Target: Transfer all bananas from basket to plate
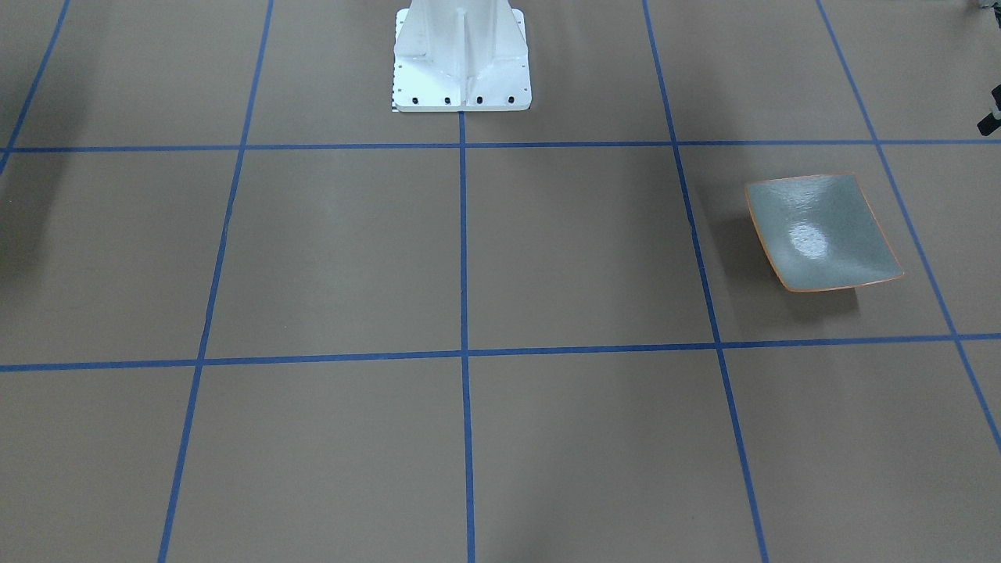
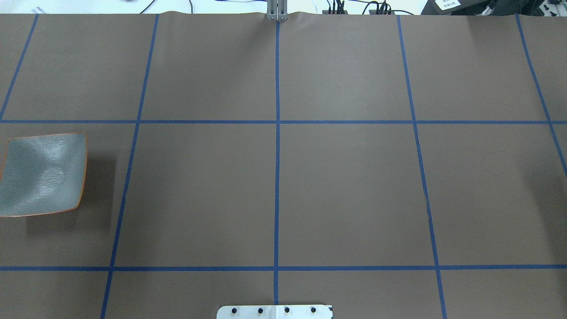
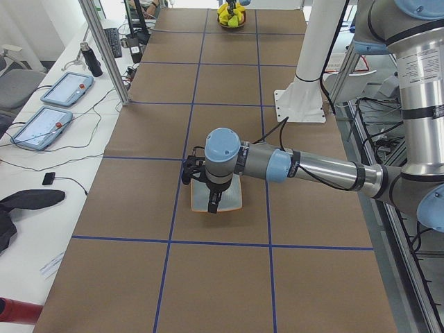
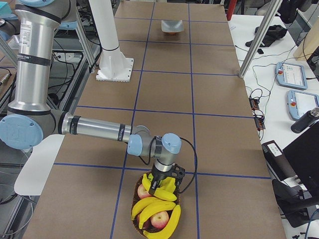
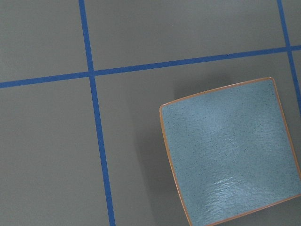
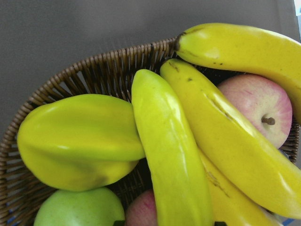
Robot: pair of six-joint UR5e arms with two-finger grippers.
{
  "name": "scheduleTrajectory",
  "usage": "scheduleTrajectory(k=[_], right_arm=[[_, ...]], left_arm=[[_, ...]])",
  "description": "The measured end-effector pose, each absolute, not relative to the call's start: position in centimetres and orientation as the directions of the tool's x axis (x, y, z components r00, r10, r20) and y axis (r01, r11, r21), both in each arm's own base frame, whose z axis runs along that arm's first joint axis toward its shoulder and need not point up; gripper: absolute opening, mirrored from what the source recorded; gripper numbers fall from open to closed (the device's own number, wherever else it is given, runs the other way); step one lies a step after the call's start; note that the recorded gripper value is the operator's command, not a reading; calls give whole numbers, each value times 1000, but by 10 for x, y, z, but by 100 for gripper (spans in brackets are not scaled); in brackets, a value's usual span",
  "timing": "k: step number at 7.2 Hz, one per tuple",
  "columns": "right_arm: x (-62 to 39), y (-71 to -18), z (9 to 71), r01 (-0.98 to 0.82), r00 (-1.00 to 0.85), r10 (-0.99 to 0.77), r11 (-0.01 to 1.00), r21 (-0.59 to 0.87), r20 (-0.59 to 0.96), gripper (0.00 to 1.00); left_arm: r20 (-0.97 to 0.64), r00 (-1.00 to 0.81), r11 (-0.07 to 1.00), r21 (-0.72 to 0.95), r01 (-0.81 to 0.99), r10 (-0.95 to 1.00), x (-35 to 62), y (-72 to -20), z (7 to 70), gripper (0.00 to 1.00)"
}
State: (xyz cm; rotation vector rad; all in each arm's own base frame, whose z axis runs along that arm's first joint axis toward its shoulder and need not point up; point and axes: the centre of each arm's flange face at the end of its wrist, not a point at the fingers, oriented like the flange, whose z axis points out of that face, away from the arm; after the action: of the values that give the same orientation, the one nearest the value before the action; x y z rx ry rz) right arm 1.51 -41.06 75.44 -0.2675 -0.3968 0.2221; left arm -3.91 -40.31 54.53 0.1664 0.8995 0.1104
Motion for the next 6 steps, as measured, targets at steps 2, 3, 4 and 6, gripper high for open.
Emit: scheduleTrajectory(k=[2,3,4,6], right_arm=[[16,-409,757,-139,903,243,946,-294,354,0],[15,-409,756,-135,904,238,947,-292,356,0],[15,-413,751,-130,903,231,950,-282,361,0],[35,-420,736,-96,901,186,966,-239,392,0]], left_arm=[[-773,610,980,197,-24,170,-39,-402,540,100],[-785,596,981,195,-24,170,-38,-401,539,100],[-795,583,981,191,-24,169,-37,-400,539,100],[-803,574,984,180,-19,158,-36,-399,539,100]])
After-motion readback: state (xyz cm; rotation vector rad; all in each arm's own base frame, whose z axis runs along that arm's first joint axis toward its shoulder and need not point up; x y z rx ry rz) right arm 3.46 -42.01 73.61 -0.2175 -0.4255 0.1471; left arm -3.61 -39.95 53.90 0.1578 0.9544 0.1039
